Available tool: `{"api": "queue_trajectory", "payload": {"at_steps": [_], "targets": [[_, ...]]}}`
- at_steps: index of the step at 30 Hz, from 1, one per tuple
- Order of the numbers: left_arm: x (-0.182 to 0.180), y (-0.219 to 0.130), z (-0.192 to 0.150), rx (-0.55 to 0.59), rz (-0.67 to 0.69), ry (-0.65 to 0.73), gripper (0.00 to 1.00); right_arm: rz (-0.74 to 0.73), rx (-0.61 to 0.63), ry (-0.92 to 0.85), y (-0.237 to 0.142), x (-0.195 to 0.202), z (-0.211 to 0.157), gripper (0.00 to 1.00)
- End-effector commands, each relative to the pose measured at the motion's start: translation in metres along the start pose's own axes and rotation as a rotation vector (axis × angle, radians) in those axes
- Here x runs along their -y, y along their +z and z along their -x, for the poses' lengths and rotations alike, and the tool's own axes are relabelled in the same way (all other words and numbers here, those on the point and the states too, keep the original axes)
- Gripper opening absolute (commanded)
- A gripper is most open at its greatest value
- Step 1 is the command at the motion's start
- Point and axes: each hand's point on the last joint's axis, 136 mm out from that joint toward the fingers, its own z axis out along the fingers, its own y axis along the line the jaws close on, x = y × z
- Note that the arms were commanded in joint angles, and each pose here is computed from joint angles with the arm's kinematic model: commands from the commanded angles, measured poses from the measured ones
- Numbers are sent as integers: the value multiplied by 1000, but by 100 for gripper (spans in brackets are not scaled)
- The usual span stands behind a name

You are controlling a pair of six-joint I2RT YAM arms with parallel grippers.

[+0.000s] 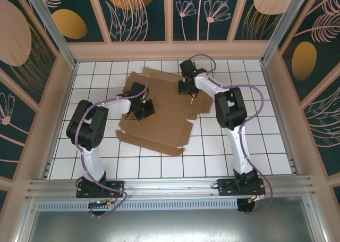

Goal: Fold the paper box

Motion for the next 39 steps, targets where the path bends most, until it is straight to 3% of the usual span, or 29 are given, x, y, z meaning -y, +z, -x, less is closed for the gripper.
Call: {"api": "queue_trajectory", "payload": {"at_steps": [1, 5, 10, 13, 17, 21, 24, 30, 34, 39], "targets": [[21, 9, -27, -93, -27, 43, 0, -1, -131, -85, 22, -1, -27, 3], [19, 14, -51, -151, -39, 79, 0, 6, -169, -183, 25, -18, -45, 2], [41, 2, -39, -109, -97, 121, 0, 117, -164, -200, 18, -33, -56, 2], [53, 9, -43, -150, -116, 148, 0, 126, -174, -217, 16, -37, -57, 3], [39, 22, -54, -187, -73, 169, 0, 107, -166, -214, 13, -33, -57, 3], [12, 34, -60, -179, 68, 224, 0, 95, -150, -216, 7, -31, -56, 3], [12, 42, -73, -209, 102, 269, 0, 97, -146, -218, 4, -32, -55, 3], [44, 46, -89, -228, 51, 346, 0, 100, -133, -208, 3, -28, -55, 3], [49, 46, -83, -207, 59, 351, 0, 92, -137, -199, 3, -23, -58, 3], [95, 5, -49, -78, -39, 385, 0, 156, -16, -154, -38, -28, -30, 3]]}}
